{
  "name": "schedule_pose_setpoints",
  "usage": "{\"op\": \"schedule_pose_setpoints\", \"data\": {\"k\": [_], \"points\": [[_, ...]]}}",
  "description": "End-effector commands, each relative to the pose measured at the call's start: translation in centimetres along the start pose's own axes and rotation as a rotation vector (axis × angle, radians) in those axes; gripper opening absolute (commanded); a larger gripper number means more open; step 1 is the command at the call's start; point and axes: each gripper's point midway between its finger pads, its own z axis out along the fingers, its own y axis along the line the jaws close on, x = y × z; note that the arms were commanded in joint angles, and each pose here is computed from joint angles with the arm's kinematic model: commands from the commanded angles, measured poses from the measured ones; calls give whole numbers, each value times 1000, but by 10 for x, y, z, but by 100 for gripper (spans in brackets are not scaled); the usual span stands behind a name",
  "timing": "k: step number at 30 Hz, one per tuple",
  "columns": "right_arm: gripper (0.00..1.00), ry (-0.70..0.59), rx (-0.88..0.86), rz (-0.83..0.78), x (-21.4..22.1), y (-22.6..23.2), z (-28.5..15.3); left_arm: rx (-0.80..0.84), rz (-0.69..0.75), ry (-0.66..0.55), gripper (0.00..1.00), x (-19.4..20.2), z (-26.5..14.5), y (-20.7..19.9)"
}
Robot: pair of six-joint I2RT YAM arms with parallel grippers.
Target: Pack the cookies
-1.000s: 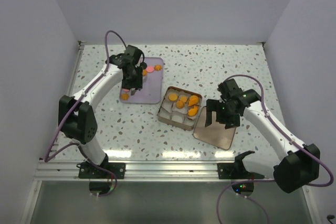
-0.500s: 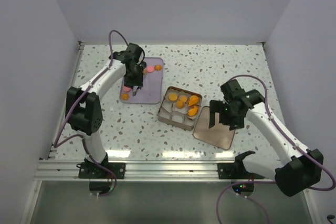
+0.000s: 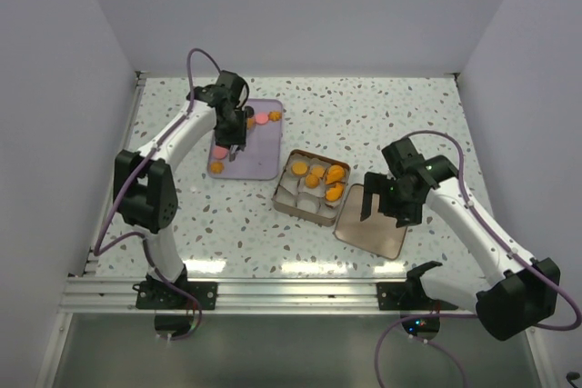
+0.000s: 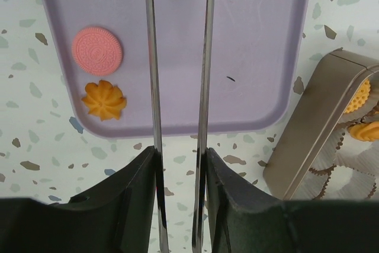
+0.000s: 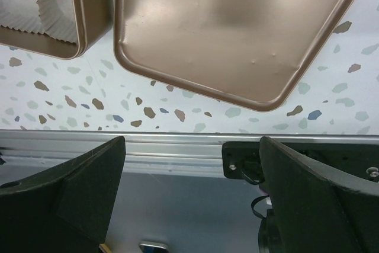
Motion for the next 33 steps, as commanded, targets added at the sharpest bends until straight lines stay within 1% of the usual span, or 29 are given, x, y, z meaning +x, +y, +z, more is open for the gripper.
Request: {"op": "schedule_pose_setpoints", "data": {"k": [1, 6, 9, 10, 12, 13, 15, 16, 17, 19, 20, 22, 24, 25, 29, 33], "points": [[99, -11, 23, 52, 3, -5, 0, 64, 29, -115, 30, -29, -32, -8], [99, -5, 37, 56, -1, -4, 6, 96, 44, -165, 30, -30, -55, -10], [99, -19, 28, 48, -11, 1, 9, 151, 42, -191, 29, -23, -69, -16], [99, -24, 24, 44, -13, 3, 9, 177, 39, -215, 29, -21, -81, -18], [99, -33, -4, 25, -19, 9, 12, 191, 32, -214, 28, -12, -87, -17], [99, -35, -15, 19, -22, 12, 12, 216, 31, -246, 28, -10, -101, -19], [99, -23, -37, -5, -25, 19, 12, 249, 28, -254, 29, -2, -111, -22], [99, -24, -50, -16, -27, 21, 13, 284, 35, -279, 29, 1, -126, -25], [99, -48, -72, -35, -33, 26, 15, 291, 42, -281, 29, 5, -130, -25], [99, -45, -82, -52, -33, 27, 23, 309, 70, -289, 29, 17, -145, -27], [99, -52, -89, -62, -36, 29, 27, 308, 86, -283, 28, 23, -147, -25], [99, -24, -85, -76, -32, 28, 35, 325, 116, -273, 28, 43, -153, -26], [99, -19, -90, -73, -30, 27, 35, 342, 127, -261, 28, 58, -155, -26], [99, -38, -109, -72, -29, 29, 29, 363, 132, -253, 28, 69, -156, -27], [99, -68, -137, -47, -20, 26, 25, 417, 139, -233, 28, 90, -157, -31], [99, -38, -132, -33, -3, 18, 39, 473, 184, -218, 28, 99, -159, -43]]}}
